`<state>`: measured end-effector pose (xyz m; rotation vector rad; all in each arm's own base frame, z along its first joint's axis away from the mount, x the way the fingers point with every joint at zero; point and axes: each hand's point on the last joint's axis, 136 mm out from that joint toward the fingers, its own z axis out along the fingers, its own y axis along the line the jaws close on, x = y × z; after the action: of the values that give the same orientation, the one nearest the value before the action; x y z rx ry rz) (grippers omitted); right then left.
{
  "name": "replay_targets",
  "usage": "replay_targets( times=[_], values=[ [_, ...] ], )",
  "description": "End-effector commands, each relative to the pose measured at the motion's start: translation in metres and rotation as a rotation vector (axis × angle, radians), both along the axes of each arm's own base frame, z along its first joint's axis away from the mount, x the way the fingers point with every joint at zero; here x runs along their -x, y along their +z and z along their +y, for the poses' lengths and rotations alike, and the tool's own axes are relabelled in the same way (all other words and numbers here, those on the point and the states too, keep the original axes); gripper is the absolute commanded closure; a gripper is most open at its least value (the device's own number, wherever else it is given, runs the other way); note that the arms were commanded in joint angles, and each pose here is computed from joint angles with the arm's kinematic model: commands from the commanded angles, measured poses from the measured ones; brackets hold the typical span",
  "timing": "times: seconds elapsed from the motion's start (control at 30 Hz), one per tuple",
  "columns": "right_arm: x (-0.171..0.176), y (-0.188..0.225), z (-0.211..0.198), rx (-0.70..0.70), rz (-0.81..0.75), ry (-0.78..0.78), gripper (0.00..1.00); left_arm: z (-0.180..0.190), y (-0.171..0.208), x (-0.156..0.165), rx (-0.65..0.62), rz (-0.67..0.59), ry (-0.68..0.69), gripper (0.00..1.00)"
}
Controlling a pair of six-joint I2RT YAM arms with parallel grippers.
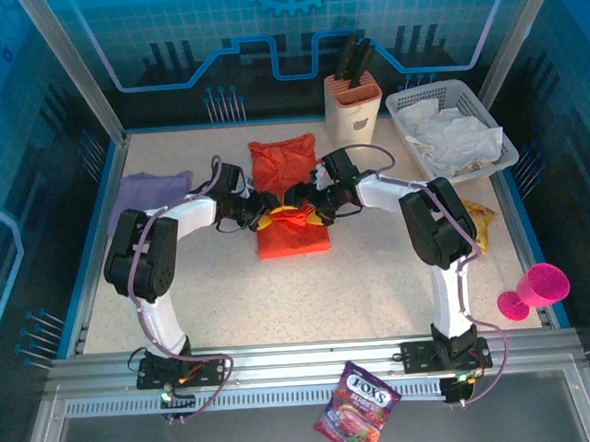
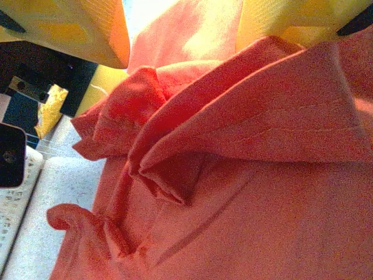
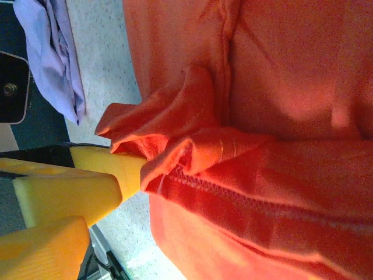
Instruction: Fold and stack the t-shirts
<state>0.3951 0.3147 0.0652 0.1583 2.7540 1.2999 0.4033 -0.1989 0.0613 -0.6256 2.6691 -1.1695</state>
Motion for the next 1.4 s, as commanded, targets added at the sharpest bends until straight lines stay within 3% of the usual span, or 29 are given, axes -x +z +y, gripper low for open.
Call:
replay_targets(
  times=[0.0, 0.33, 0.5, 0.77, 0.93, 1.37],
  values=[
    [-0.014, 0.015, 0.010, -0.044, -0.030, 0.001, 0.07, 0.003, 0.007, -0.020, -0.015, -0.047, -0.017, 0.48],
    [-0.062, 0.018, 0.007, -0.058, -0.041, -0.074, 0.06, 0.012, 0.048, -0.078, 0.005, -0.143, -0.001, 0.49],
    [-0.064, 0.030, 0.001, -0.075, -0.078, -0.078, 0.06, 0.028, 0.068, -0.066, -0.047, -0.154, 0.008, 0.49],
    [-0.046, 0.078, -0.013, -0.115, -0.191, -0.043, 0.05, 0.024, 0.064, -0.013, 0.045, -0.120, 0.021, 0.49],
    [-0.020, 0.086, -0.023, -0.091, -0.183, -0.023, 0.04, -0.002, 0.056, 0.008, 0.130, -0.086, -0.002, 0.48],
    [0.032, 0.054, -0.027, -0.110, -0.086, -0.068, 0.03, -0.029, 0.005, -0.012, 0.160, -0.025, -0.003, 0.50]
  ],
)
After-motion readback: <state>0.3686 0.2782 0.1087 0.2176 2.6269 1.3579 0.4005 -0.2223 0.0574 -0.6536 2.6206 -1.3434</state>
